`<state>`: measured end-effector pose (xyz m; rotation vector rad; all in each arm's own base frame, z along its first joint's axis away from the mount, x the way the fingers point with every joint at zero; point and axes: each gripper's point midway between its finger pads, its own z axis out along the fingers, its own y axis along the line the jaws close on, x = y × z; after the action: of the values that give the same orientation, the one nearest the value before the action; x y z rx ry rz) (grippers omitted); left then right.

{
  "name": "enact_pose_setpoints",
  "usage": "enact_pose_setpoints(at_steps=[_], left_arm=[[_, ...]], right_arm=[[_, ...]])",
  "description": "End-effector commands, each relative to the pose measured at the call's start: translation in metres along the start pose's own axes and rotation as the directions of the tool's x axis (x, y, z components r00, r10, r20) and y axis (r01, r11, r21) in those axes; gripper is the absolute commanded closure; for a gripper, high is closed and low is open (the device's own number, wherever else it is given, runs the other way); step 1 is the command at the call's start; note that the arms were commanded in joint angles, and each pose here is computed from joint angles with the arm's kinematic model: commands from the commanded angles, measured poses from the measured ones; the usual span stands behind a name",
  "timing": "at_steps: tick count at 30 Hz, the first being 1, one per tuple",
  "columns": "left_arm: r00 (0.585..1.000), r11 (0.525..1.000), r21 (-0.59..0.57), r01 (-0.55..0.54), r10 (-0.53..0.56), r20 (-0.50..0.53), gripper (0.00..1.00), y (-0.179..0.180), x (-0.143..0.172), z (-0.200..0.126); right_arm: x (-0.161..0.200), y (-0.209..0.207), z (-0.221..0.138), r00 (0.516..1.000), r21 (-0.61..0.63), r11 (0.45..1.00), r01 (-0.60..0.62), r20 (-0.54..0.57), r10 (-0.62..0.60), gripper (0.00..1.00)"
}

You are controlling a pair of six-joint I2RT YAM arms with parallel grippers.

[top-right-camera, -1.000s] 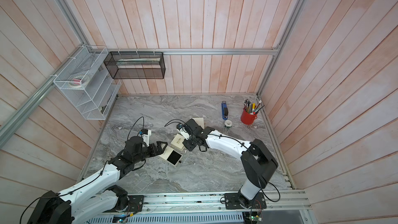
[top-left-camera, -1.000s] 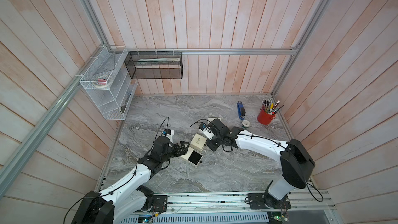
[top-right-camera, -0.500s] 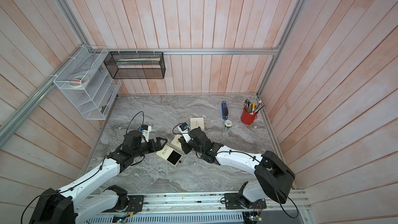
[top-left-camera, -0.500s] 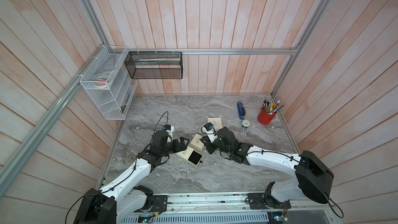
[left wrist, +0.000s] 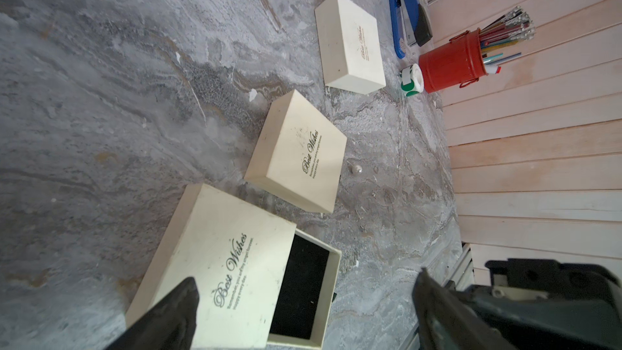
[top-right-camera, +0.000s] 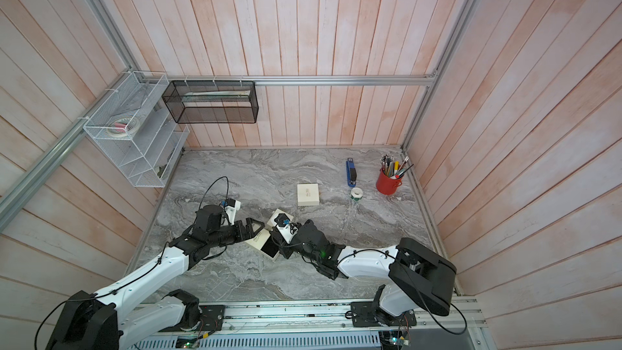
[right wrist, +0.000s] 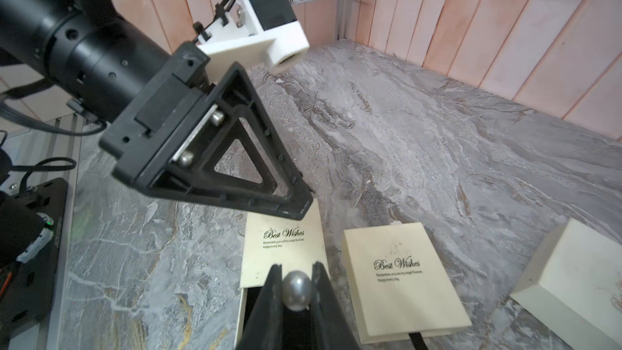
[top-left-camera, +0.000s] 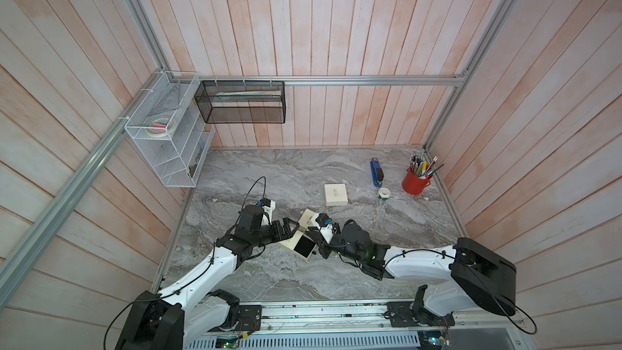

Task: Place the earrings into the drawer-style jewelry box
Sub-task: Insert the earring into the inner lining.

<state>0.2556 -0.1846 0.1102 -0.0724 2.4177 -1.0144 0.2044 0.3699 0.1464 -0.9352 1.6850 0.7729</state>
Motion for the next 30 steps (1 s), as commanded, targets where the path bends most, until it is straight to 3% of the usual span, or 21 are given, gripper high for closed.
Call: enact_pose_setpoints(at_steps=[1,4,21,30], left_arm=[[0.999,0.999,0.009,0.031,-0.031,-0.037,0.00,0.005,0.013,0.003],[0.998,0.999,0.006,0.034,-0.034,-0.049,0.01,0.006,0.020,0.004],[0.999,0.999,-0.037,0.034,-0.035,-0.025,0.45,0.016,0.027,0.009],[1.000,0.999,-0.037,0.025,-0.025,-0.004,0.51,0.016,0.019,0.010]], right_arm=[[-0.005,0.016,0.003,0.999,-0.083,0.996,0.014,0.050,-0.009,1.00],[0.007,0.022,0.008,1.000,-0.123,0.992,-0.006,0.001,0.006,1.00],[0.050,0.010,0.020,0.992,-0.083,0.992,-0.093,-0.095,0.085,1.00],[0.058,-0.001,0.025,0.980,-0.066,0.984,-0.163,-0.122,0.154,1.00]])
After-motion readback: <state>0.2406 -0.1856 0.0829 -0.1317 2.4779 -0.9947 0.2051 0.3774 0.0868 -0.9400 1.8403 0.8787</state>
